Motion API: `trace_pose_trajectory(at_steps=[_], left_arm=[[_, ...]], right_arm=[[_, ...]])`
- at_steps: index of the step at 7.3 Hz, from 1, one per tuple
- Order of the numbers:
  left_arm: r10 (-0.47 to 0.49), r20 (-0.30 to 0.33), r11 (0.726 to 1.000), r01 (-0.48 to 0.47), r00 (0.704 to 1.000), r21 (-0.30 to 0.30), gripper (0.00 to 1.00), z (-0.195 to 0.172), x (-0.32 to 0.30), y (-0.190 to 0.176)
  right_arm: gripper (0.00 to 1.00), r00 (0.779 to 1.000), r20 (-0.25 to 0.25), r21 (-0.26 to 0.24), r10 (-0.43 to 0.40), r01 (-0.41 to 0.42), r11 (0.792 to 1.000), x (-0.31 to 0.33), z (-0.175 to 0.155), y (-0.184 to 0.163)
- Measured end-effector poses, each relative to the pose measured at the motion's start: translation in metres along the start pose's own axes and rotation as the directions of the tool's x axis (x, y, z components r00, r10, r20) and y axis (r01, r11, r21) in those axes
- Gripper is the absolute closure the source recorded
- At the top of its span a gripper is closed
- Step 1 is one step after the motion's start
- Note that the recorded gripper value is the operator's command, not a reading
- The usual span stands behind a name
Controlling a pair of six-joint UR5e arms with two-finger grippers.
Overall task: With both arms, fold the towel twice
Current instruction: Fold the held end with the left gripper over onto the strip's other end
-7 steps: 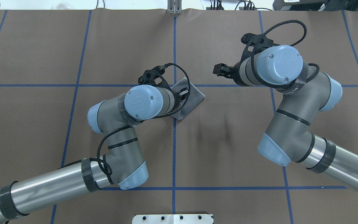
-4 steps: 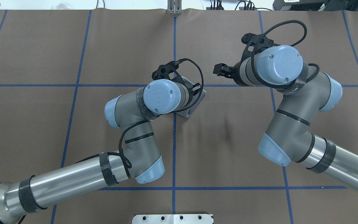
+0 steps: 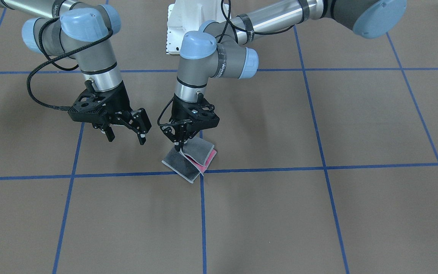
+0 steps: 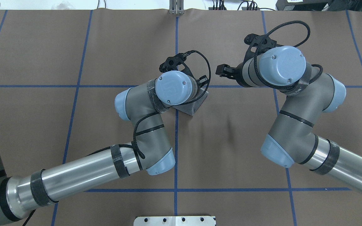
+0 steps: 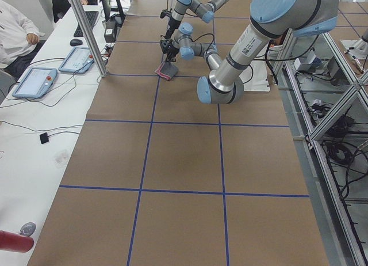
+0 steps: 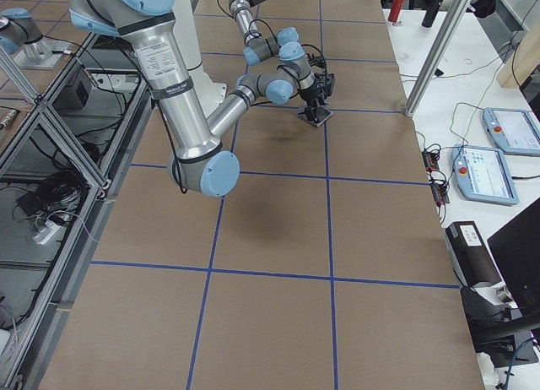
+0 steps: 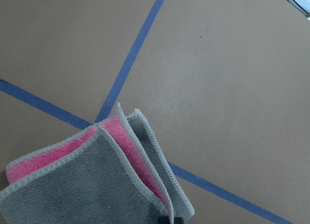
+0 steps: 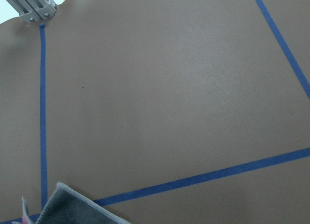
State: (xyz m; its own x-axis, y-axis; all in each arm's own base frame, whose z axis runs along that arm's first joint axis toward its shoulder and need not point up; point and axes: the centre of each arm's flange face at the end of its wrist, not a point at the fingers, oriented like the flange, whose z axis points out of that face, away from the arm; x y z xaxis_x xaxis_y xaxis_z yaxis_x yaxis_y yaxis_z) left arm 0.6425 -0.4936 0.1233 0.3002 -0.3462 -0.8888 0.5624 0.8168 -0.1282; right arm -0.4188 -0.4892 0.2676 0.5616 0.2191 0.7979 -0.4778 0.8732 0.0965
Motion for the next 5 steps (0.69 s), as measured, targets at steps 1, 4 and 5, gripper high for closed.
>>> trace_pose_trajectory(at_steps=[1,4,5], left_arm=[[-0.003,0.004,1.000,0.003,1.000,0.006,1.00,0.002,0.007,-0.004],[-0.006,0.017,1.000,0.006,1.000,0.008,0.97,0.010,0.023,-0.001],[-0.008,0.022,1.000,0.008,1.000,0.007,0.53,0.013,0.027,0.001]], right_arm=[[0.00,1.000,0.000,0.000,0.000,0.000,1.000,0.000,0.000,0.000],[0.00,1.000,-0.001,0.000,0.004,-0.004,1.000,0.000,0.001,0.000],[0.00,1.000,-0.002,0.001,0.005,-0.005,1.000,0.000,0.001,0.000]])
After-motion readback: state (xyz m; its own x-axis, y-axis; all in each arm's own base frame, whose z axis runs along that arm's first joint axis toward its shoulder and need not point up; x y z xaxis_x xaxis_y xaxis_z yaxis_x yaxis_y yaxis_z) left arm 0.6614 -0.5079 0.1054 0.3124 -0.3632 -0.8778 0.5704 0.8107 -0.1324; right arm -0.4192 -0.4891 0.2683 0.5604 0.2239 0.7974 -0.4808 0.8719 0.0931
